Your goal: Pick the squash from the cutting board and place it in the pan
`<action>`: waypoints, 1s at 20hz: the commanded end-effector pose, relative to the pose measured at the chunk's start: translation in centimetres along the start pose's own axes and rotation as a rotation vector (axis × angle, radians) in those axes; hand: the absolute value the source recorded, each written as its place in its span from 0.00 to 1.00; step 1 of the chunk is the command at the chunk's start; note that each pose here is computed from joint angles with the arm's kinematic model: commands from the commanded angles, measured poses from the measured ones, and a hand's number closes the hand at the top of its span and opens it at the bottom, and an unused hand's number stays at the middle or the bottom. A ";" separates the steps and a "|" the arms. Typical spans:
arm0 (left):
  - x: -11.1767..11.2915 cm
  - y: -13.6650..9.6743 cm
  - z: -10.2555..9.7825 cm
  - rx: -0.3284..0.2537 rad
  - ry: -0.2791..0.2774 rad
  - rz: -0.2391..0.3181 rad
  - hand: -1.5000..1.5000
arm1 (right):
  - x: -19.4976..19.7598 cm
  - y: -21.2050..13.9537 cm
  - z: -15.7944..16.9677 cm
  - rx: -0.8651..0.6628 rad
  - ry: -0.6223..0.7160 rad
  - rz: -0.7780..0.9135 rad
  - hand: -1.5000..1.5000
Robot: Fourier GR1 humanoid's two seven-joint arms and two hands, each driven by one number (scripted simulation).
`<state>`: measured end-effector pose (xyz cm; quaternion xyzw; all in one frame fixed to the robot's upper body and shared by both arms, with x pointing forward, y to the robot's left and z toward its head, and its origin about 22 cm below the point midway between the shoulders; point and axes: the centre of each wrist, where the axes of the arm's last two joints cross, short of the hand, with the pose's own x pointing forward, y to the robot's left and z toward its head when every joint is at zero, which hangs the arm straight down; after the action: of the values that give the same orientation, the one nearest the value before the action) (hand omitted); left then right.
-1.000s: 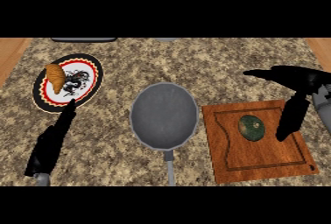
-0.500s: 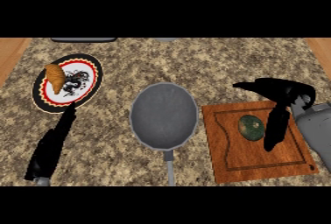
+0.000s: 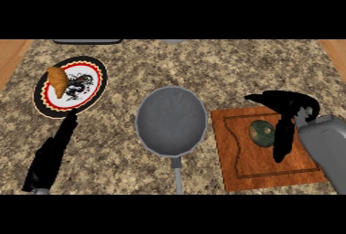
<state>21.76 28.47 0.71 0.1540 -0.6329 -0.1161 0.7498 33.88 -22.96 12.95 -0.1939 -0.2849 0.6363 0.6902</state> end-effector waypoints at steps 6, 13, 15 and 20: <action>0.3 -0.7 -0.6 -0.002 0.004 0.012 0.50 | 1.1 2.2 -1.4 0.040 0.068 0.052 0.00; -0.2 -0.3 0.6 -0.007 0.001 -0.010 0.50 | -0.4 3.6 -2.4 0.055 0.066 0.041 0.00; 0.8 -1.1 -0.9 0.009 0.002 -0.009 0.50 | -2.6 3.1 -3.2 0.029 0.080 0.037 0.00; 0.5 0.6 -0.6 -0.008 -0.001 -0.009 0.50 | -1.8 2.6 -4.4 0.026 0.055 0.022 0.00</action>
<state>21.72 28.77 1.01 0.1514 -0.6325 -0.1200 0.7501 33.81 -23.35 7.85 -0.2065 -0.2454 0.6463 0.6924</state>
